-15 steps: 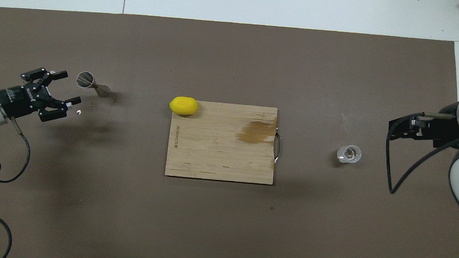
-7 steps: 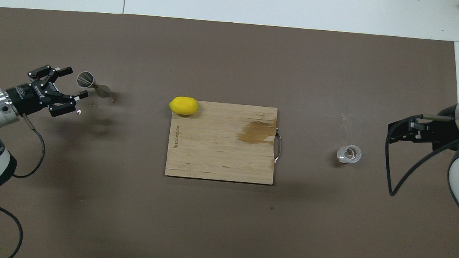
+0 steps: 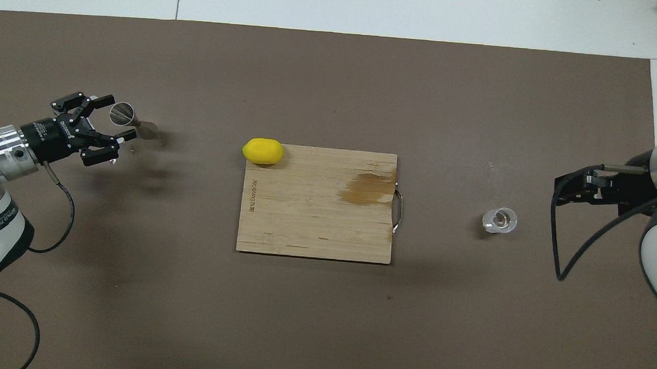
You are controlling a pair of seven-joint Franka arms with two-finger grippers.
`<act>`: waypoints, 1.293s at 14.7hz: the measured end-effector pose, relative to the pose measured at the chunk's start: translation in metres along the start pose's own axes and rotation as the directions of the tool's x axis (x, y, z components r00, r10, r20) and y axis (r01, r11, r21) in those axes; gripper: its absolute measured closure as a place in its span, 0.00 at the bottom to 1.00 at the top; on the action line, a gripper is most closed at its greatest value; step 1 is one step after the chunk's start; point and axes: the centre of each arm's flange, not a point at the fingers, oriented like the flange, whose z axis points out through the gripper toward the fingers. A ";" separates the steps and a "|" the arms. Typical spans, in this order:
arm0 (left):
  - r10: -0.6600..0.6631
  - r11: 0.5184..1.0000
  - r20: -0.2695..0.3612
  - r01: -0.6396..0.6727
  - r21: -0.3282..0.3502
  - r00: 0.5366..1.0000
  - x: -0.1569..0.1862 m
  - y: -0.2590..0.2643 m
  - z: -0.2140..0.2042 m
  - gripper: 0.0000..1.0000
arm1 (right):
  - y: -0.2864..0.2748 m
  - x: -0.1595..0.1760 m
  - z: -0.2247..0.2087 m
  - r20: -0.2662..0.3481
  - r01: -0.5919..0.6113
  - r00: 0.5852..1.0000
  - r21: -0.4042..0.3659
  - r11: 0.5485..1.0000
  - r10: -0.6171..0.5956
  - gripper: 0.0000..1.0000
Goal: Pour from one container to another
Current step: 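Close the left gripper around the small metal cup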
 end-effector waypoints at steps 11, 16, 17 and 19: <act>-0.004 1.000 -0.011 0.004 -0.018 1.000 0.006 0.003 -0.004 0.13 | 0.000 -0.001 0.003 0.006 0.000 1.000 -0.002 1.000 0.000 0.00; -0.004 1.000 -0.012 0.004 -0.019 1.000 0.006 0.003 -0.004 0.27 | 0.000 -0.001 0.003 0.006 0.000 1.000 -0.002 1.000 0.000 0.00; -0.004 1.000 -0.012 0.004 -0.019 1.000 0.006 0.003 -0.004 0.39 | 0.000 -0.001 0.003 0.006 0.000 1.000 -0.002 1.000 0.000 0.00; -0.003 1.000 -0.011 0.003 -0.019 1.000 0.006 0.003 -0.004 0.50 | 0.000 -0.001 0.003 0.006 0.000 1.000 -0.002 1.000 0.000 0.00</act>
